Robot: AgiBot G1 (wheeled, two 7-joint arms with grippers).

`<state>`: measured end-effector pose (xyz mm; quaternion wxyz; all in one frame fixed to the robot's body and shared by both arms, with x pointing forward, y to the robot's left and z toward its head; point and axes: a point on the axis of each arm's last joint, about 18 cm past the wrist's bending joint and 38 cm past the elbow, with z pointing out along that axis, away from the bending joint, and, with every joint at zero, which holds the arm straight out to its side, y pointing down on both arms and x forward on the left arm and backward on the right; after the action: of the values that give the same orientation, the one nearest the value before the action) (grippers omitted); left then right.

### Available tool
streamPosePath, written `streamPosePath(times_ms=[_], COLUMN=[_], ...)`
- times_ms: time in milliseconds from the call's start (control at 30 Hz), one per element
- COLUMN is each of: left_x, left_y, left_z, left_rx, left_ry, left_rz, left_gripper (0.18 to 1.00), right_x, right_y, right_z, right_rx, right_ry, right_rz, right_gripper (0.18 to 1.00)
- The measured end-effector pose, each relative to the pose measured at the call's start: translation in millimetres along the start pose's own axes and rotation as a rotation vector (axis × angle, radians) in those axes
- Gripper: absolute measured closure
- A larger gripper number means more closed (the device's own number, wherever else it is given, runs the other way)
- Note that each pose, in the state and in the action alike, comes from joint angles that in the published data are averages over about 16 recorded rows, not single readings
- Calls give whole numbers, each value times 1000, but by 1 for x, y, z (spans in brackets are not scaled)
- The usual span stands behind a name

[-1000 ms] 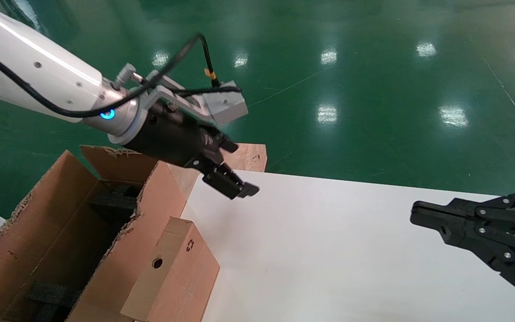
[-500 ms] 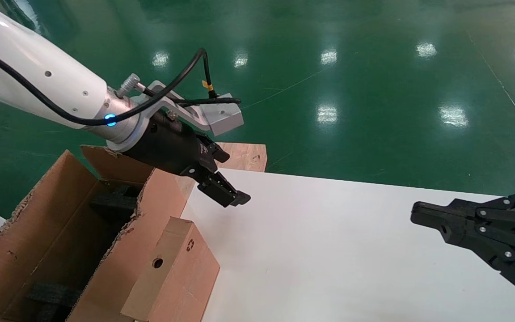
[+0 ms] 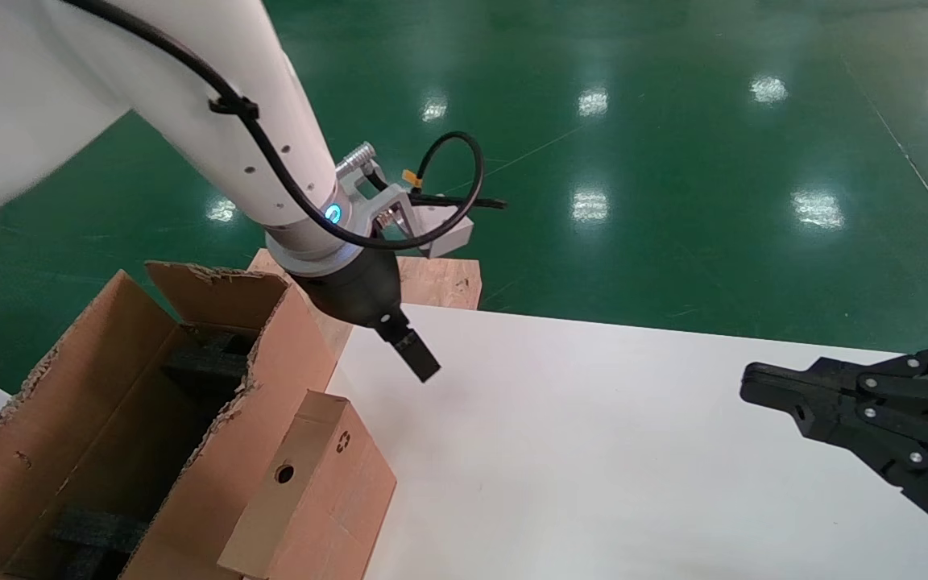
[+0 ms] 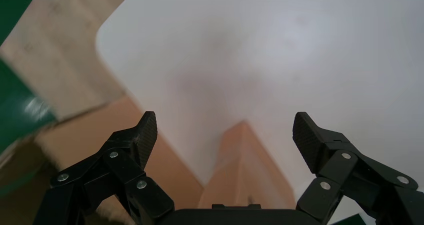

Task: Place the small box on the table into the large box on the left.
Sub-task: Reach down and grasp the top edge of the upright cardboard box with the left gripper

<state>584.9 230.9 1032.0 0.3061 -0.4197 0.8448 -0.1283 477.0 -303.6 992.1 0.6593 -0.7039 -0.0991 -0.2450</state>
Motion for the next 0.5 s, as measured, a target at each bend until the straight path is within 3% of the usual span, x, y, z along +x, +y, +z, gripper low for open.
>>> streamPosePath(times_ms=[500], left_x=[12], left_y=[28], left_z=[6], left_rx=[-199], left_ry=[-21], left_rz=[-118], left_gripper=[184], right_x=[0], right_y=[0], right_z=[0], right_rx=[0], right_ry=[0], right_rz=[0], right_gripper=[988])
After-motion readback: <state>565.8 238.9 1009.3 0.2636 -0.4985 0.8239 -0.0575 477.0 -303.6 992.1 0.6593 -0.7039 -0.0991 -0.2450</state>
